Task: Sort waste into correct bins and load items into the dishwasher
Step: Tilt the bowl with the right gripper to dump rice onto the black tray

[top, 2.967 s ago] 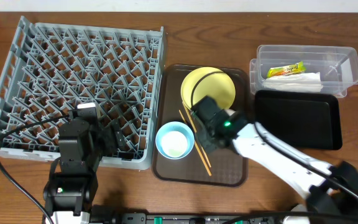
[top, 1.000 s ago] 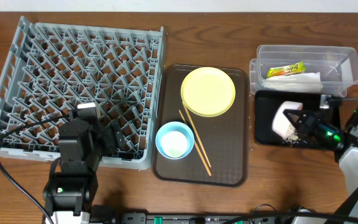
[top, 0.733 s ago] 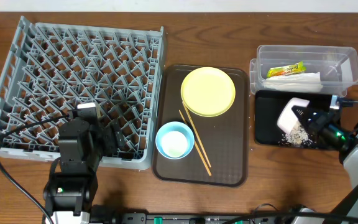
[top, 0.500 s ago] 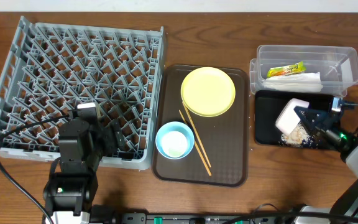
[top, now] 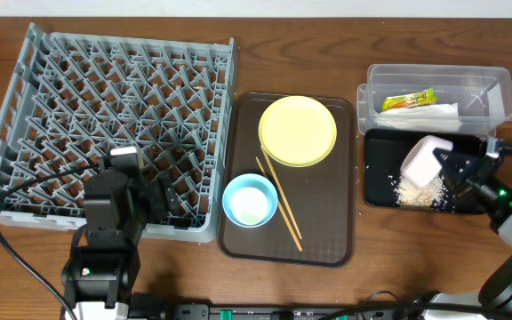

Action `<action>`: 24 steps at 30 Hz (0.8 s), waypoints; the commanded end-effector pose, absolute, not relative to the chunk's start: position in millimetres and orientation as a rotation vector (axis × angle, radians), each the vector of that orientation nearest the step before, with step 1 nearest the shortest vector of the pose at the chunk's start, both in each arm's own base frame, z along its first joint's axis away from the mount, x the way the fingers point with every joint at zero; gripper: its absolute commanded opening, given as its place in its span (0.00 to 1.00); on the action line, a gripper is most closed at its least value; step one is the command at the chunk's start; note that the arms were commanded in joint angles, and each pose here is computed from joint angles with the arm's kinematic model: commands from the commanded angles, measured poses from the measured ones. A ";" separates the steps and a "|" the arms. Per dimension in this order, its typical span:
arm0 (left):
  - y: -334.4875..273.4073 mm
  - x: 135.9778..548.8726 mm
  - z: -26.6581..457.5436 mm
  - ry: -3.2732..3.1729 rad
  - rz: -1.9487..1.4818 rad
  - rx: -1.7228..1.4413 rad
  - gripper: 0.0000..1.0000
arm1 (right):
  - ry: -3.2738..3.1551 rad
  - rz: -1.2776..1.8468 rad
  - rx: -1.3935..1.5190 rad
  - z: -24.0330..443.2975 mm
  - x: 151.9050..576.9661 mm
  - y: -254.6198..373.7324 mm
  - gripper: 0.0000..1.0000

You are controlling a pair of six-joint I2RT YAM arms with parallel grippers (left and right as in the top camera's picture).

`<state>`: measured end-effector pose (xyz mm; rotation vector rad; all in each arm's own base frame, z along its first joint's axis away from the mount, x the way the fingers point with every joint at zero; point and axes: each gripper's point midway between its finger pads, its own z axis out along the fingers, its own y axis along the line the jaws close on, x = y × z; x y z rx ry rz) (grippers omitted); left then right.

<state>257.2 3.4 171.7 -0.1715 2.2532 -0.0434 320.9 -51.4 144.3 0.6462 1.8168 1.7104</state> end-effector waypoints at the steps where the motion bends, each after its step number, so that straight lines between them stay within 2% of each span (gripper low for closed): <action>1: 3.9 259.4 181.6 2.230 -0.048 -0.182 0.89 | 1.772 1.795 0.768 156.9 320.1 -67.6 0.01; 7: 3.9 258.8 181.0 2.234 -0.047 -0.183 0.89 | 1.767 1.804 0.781 170.0 324.7 -72.8 0.01; 24: 3.9 258.1 180.1 2.238 -0.047 -0.183 0.89 | 1.776 1.818 0.791 170.0 327.0 -67.9 0.01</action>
